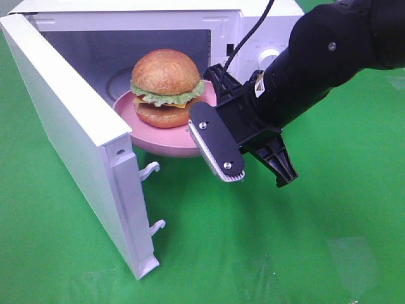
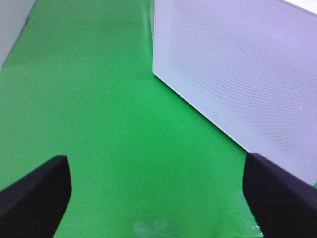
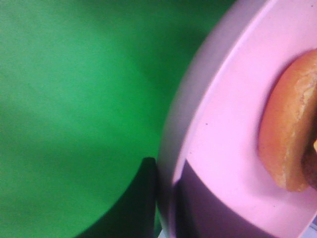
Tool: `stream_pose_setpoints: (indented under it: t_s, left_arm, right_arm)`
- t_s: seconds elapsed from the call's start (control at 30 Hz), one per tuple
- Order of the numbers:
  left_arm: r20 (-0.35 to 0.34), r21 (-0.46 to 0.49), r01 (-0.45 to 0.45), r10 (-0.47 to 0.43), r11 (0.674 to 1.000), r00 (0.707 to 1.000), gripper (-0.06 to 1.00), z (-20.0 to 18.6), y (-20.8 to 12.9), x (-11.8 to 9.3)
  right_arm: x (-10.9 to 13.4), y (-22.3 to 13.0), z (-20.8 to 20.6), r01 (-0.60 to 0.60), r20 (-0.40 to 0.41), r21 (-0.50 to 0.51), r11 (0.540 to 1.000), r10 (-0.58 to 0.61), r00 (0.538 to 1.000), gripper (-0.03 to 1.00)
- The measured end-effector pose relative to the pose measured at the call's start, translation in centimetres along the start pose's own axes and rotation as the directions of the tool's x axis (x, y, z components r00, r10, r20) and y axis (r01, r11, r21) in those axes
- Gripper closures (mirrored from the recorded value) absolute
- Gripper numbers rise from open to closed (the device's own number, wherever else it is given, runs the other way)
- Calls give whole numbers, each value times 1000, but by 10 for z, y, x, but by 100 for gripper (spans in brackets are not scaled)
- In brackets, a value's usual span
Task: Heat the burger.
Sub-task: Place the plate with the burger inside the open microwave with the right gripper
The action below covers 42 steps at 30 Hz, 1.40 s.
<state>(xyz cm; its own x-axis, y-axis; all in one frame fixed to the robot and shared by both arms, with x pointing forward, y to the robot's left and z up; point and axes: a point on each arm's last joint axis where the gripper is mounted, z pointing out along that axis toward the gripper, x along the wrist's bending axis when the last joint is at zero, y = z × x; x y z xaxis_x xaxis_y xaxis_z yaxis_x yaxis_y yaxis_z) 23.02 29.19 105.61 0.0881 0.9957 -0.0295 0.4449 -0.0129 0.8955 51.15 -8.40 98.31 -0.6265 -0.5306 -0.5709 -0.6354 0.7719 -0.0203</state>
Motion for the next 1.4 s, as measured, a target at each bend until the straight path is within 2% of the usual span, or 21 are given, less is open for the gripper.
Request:
stream_pose_setpoints:
  t_s: [0.67,0.9,1.4]
  left_arm:
    - [0,0,0,0,1000,1000,6,0,0,0]
    - [0,0,0,0,1000,1000,6,0,0,0]
    - [0,0,0,0,1000,1000,6,0,0,0]
  right_arm:
    - [-35,-1,22,-17,31,3,1000,17,999,91]
    - [-39,-1,22,-8,39,8,1000,8,999,91]
    - [-55,-3,49,4,31,20,1000,-4,1000,91]
